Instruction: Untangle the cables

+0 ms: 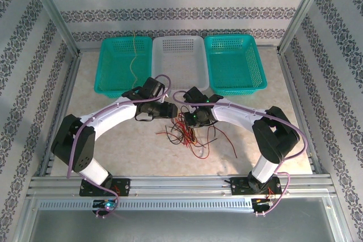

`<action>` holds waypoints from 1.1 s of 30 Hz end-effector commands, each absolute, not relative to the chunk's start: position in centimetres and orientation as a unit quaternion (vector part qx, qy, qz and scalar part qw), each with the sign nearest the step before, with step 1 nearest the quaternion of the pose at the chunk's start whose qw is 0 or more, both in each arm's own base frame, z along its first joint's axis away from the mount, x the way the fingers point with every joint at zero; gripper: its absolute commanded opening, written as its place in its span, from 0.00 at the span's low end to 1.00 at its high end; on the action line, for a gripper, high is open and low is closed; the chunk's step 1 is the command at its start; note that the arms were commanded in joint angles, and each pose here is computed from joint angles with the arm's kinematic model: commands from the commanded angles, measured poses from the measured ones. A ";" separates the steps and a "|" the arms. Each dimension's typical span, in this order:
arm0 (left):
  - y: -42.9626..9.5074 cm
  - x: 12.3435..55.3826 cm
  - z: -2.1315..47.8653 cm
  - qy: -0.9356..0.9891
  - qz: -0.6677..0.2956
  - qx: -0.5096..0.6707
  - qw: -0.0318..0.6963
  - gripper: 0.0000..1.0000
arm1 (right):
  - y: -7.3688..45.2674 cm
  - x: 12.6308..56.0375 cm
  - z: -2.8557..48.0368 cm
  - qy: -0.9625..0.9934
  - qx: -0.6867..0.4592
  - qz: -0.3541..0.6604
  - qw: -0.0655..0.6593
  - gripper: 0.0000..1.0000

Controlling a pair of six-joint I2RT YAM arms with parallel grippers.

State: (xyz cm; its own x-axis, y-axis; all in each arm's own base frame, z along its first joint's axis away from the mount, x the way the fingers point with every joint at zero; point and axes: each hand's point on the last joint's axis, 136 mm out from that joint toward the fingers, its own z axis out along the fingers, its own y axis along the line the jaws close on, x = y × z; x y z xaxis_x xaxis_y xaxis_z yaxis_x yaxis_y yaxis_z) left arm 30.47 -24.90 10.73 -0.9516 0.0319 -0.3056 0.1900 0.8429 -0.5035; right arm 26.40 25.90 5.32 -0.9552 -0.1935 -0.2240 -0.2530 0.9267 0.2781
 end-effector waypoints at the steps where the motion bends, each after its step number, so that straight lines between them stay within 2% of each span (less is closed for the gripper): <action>1: -25.4 30.1 10.0 0.949 -0.279 0.060 0.137 0.55 | 25.9 26.0 6.2 0.974 -0.116 0.164 0.102 0.24; 4: -25.6 30.3 9.8 0.948 -0.281 0.059 0.136 0.56 | 25.9 25.5 7.2 0.972 -0.119 0.171 0.109 0.37; 7: -25.7 30.3 9.6 0.948 -0.282 0.059 0.134 0.56 | 24.8 25.3 7.4 0.974 -0.108 0.164 0.114 0.36; 10: -25.7 30.3 9.5 0.948 -0.281 0.058 0.134 0.56 | 24.0 25.2 6.9 0.976 -0.093 0.166 0.110 0.30; 18: -25.4 30.3 9.7 0.949 -0.276 0.060 0.140 0.56 | 25.4 24.8 5.2 0.976 -0.113 0.169 0.082 0.30; 20: -25.5 30.3 9.8 0.948 -0.278 0.059 0.141 0.56 | 25.4 24.9 4.6 0.978 -0.111 0.161 0.077 0.26; 25: -26.1 30.5 9.7 0.945 -0.294 0.055 0.137 0.57 | 25.9 25.1 6.1 0.973 -0.117 0.174 0.097 0.03; 29: -26.6 31.0 10.4 0.940 -0.300 0.058 0.148 0.63 | 27.1 24.8 11.1 0.955 -0.156 0.197 0.156 0.01; 33: -26.8 31.5 10.7 0.939 -0.300 0.055 0.159 0.63 | 27.7 24.0 15.9 0.936 -0.184 0.217 0.208 0.01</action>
